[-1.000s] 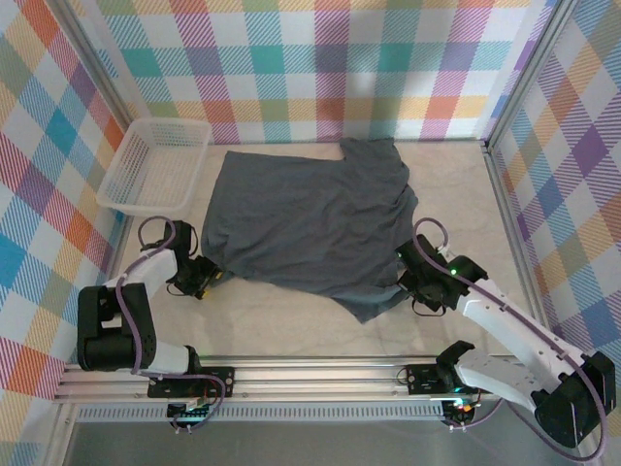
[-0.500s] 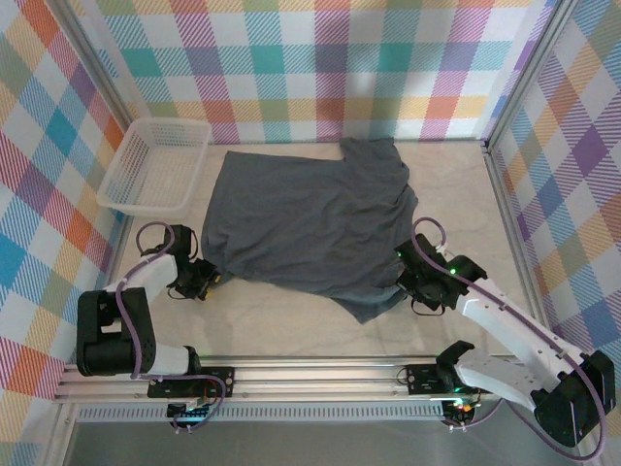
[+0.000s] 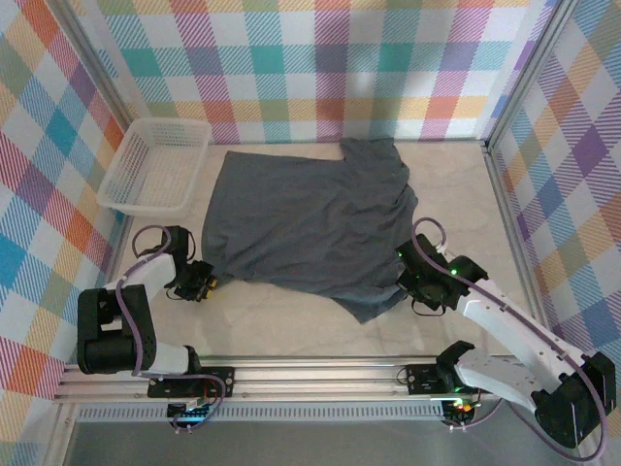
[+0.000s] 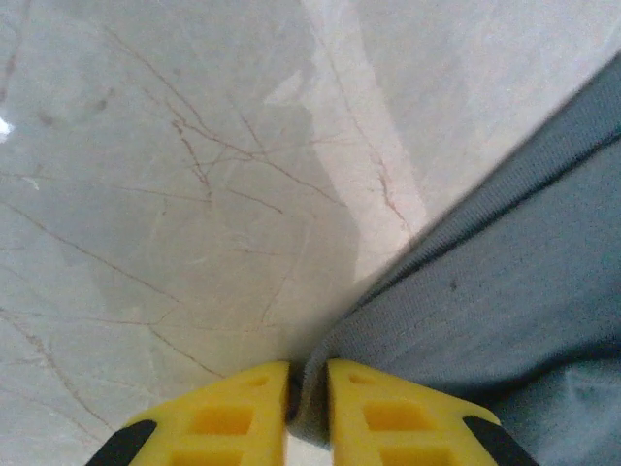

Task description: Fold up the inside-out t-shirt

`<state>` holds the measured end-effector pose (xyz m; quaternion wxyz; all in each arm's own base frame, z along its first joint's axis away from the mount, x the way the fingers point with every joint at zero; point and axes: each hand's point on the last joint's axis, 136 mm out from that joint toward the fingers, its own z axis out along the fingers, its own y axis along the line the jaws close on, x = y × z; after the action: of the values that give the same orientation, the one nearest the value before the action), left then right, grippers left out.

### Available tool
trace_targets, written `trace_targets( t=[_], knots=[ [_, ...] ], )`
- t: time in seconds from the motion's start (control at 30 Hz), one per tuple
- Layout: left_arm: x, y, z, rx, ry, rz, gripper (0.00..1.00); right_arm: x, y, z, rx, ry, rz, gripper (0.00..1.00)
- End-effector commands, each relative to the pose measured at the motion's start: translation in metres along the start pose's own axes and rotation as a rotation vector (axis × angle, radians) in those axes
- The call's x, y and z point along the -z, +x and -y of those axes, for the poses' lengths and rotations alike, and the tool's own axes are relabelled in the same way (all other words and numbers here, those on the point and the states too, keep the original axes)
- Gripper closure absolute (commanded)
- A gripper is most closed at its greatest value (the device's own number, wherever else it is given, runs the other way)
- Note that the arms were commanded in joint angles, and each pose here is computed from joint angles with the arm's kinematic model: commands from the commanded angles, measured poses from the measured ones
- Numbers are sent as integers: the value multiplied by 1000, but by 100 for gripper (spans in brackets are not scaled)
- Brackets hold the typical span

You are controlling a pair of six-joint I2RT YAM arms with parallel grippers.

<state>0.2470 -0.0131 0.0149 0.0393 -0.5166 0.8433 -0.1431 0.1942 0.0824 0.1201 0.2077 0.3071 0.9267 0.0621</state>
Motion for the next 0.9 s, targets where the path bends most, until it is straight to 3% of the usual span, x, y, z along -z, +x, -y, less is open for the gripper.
trace_targets(
  t=[0.0, 0.17, 0.33, 0.43, 0.57, 0.63, 0.73, 0.87],
  knots=[
    [-4, -4, 26, -5, 114, -1, 86, 3, 0, 2, 2, -8, -4, 100],
    [1, -2, 19, -3, 94, 11, 99, 2, 1, 2, 0, -7, -4, 100],
    [36, -5, 29, -56, 122, 67, 100, 16, -10, 1, -6, -16, 37, 100],
    [97, -16, 56, -150, 190, 179, 100, 56, -46, -13, 39, -65, 181, 100],
    [206, -45, 80, -281, 218, 489, 100, 150, -131, -33, 141, -78, 546, 100],
    [244, -55, 86, -316, 214, 600, 100, 181, -156, -44, 201, -79, 665, 100],
    [285, -51, 103, -367, 270, 647, 100, 220, -180, -56, 235, -109, 771, 100],
    [348, -27, 130, -420, 496, 686, 100, 288, -199, -67, 199, -252, 886, 100]
  ],
)
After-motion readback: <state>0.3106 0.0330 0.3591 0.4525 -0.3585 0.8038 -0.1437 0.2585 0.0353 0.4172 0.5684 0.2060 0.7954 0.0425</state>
